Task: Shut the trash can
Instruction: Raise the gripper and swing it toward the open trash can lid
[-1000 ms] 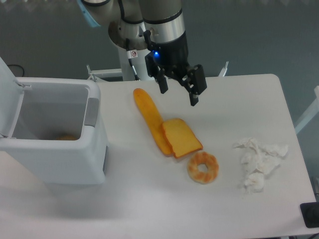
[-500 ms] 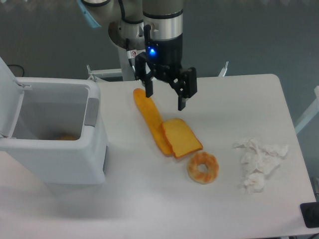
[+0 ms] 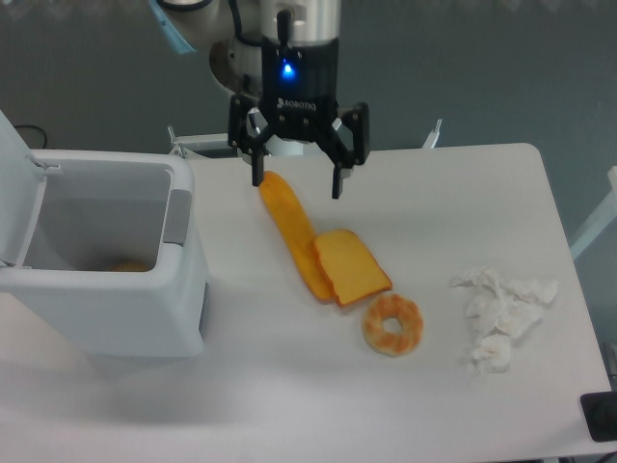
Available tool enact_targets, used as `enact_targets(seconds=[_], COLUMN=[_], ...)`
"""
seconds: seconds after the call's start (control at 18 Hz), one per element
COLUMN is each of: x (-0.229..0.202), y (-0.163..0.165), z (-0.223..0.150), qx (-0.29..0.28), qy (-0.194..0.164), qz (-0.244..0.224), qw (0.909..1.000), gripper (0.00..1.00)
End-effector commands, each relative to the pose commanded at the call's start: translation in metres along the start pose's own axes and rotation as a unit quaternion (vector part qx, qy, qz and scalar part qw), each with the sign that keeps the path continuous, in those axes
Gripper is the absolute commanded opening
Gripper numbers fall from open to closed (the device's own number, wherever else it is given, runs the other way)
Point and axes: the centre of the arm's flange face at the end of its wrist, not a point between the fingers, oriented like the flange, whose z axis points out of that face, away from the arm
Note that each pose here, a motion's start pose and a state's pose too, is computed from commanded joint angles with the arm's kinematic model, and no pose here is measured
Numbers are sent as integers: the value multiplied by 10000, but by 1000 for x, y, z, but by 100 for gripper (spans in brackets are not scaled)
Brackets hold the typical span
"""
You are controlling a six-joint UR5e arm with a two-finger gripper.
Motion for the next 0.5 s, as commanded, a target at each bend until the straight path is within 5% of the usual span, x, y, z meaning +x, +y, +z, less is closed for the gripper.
enact_targets(seconds=[0.5], x=[91], y=[-7], z=[-29], qx=[375], qy=[907], qz=[188], qw=[9950], gripper=[100])
